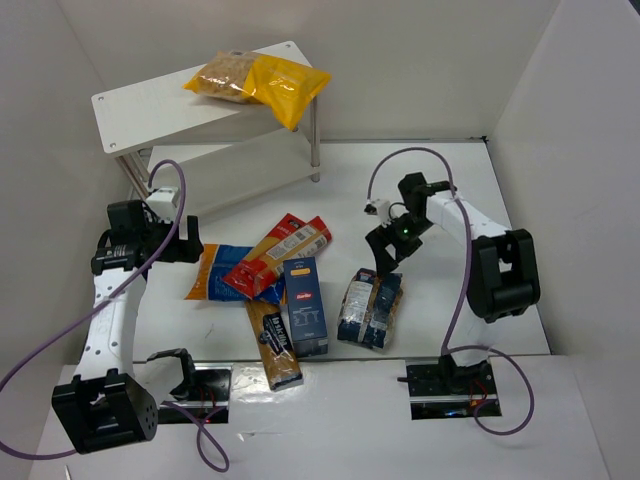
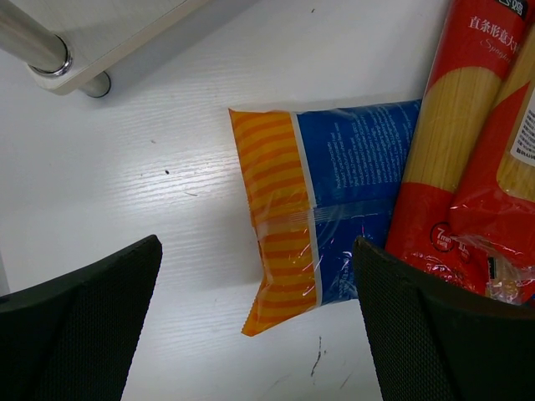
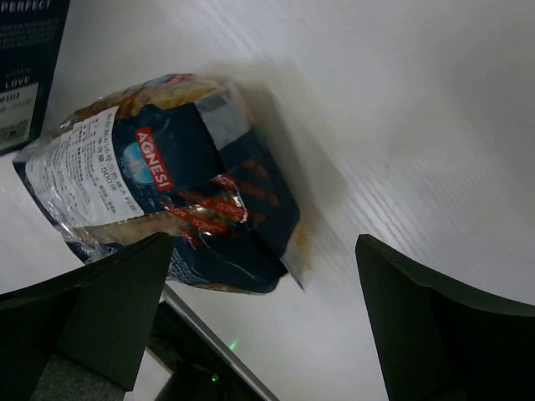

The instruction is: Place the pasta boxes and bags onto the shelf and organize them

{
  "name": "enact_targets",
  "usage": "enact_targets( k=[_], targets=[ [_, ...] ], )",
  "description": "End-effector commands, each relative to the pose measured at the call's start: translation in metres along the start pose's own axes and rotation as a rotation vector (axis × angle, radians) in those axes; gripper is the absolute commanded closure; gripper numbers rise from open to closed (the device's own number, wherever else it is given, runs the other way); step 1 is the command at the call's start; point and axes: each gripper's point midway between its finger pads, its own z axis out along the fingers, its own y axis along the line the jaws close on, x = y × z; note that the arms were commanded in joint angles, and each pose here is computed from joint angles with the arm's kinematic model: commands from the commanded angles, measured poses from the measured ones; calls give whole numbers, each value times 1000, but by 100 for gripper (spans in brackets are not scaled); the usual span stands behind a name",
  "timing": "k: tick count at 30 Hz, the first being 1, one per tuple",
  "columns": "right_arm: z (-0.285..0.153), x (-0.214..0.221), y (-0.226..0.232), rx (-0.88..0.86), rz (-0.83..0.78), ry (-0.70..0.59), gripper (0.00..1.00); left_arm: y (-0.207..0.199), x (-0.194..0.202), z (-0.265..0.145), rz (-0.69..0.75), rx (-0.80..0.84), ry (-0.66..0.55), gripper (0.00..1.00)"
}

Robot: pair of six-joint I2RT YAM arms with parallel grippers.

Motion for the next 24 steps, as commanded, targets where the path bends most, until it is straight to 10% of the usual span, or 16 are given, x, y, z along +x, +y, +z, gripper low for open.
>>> enact_targets(
  k=[1, 9, 11, 12, 14, 24],
  targets=[
    [17, 17, 20, -120, -118, 97, 1, -1, -17, -6, 34, 13, -42, 0],
    [55, 45, 25, -226, -190, 245, 1, -2, -17, -6, 34, 22, -44, 0],
    [67, 52, 27, -225, -211, 291, 28, -2, -17, -6, 34, 22, -44, 0],
    [73, 53, 27, -216, -211, 299, 72, -2, -17, -6, 34, 22, -44, 0],
    [82, 58, 28, -203, -223, 331, 100, -2, -17, -6, 34, 22, -44, 0],
    [40, -72, 11, 87, -249, -3, 100, -2, -17, -6, 34, 22, -44, 0]
  ],
)
